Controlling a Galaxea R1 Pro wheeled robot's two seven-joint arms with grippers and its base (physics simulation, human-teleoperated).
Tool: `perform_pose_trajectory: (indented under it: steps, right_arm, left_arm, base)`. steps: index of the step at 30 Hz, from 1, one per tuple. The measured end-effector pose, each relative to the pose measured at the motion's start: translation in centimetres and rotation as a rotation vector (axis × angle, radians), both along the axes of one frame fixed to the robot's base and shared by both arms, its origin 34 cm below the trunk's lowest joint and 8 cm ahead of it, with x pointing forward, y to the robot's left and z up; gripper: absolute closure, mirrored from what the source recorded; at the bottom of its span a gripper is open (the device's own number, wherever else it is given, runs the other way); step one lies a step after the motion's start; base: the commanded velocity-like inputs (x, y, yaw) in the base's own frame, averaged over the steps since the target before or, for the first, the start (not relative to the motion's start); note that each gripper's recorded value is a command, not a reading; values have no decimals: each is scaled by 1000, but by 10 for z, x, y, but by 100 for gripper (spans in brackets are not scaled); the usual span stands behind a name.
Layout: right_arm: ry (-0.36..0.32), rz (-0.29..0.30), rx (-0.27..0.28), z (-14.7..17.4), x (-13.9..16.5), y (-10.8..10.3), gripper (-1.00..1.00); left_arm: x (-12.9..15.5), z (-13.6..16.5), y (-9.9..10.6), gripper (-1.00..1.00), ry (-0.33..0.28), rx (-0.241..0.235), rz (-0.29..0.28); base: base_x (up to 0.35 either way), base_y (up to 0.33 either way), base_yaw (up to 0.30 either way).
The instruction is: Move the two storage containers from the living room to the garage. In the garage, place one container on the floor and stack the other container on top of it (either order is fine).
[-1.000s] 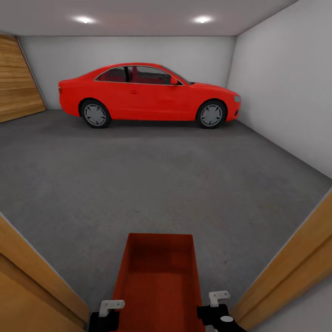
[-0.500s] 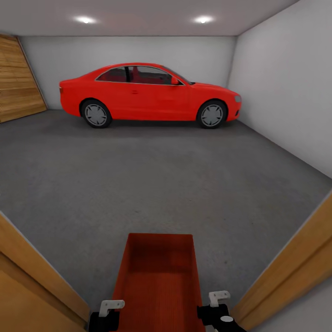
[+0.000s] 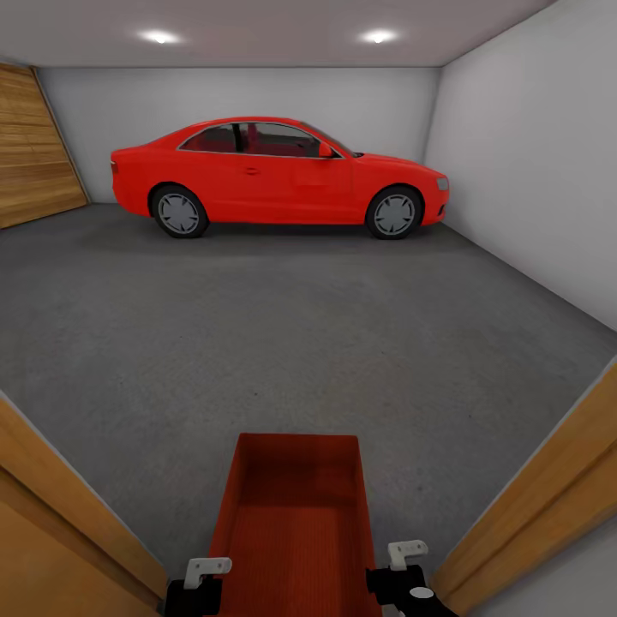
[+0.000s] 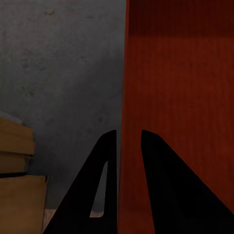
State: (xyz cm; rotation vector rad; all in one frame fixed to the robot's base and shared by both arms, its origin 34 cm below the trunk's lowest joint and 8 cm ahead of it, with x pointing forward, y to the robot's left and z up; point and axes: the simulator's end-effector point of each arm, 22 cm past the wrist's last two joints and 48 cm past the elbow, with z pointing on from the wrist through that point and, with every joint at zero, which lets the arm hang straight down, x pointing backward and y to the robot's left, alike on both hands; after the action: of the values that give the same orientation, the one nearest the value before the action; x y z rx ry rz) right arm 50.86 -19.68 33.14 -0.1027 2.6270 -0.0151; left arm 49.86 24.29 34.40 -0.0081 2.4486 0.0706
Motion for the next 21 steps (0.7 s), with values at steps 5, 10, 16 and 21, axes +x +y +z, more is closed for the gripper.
perform_pose_trajectory:
  steps: [5,10,16,21]
  right_arm:
    - [0,-1,0,0,0,0,100]
    - [0,0,0,0,0,0,100]
    - [0,-1,0,0,0,0,100]
    - [-1,-1,0,0,0,0,100]
  left_arm:
    - [0,0,0,100,0,0,1]
    - [0,0,0,100,0,0,1]
    - [0,0,0,100,0,0,1]
    - [0,0,0,100,0,-1,1]
  base:
    - [149,0,0]
    - [72,0,0]
    - [37,0,0]
    - [250,0,0]
